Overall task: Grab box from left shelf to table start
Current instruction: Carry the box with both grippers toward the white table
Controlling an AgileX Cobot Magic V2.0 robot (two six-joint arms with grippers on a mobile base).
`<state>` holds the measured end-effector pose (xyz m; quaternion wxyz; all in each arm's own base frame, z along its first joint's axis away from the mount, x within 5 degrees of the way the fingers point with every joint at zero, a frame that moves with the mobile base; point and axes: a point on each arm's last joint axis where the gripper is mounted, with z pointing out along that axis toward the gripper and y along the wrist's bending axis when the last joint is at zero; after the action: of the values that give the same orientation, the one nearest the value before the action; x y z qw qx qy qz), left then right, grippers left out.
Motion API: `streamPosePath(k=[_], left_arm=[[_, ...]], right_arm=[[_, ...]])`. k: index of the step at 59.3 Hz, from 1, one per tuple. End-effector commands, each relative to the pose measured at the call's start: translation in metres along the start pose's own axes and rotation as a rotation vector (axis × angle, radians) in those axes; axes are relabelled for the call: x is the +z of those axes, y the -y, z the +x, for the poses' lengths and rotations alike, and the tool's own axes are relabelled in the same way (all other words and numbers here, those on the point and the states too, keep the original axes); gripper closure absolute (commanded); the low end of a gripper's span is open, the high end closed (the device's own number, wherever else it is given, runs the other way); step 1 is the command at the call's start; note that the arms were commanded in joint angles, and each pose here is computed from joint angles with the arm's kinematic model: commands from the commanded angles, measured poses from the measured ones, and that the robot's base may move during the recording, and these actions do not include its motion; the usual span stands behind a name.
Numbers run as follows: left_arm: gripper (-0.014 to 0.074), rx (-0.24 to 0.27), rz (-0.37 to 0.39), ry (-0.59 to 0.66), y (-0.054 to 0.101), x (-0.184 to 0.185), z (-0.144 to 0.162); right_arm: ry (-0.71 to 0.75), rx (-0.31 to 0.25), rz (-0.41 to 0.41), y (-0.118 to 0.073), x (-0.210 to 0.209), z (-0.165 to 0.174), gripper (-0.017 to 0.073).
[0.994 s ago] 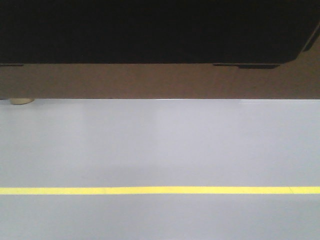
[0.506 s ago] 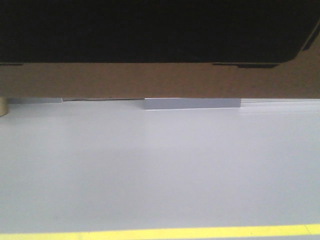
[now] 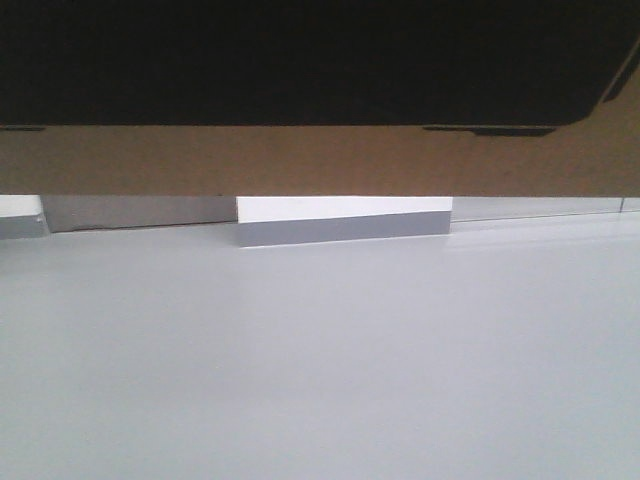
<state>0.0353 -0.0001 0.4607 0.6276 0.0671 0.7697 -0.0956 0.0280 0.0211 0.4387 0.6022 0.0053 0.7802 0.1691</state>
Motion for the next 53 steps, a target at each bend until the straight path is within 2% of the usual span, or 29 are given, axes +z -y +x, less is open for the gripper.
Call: streamPosePath(k=[1, 53], left_arm=[[0.0679, 0.017, 0.005, 0.268, -0.0010, -0.0179, -0.0282], [0.0679, 0.016, 0.007, 0.268, -0.0009, -0.0178, -0.0282]], right_arm=[[0.145, -0.101, 0.115, 0.0082, 0.0000, -0.0188, 0.0503], [0.145, -0.101, 0.114, 0.0082, 0.0000, -0.0188, 0.0503]])
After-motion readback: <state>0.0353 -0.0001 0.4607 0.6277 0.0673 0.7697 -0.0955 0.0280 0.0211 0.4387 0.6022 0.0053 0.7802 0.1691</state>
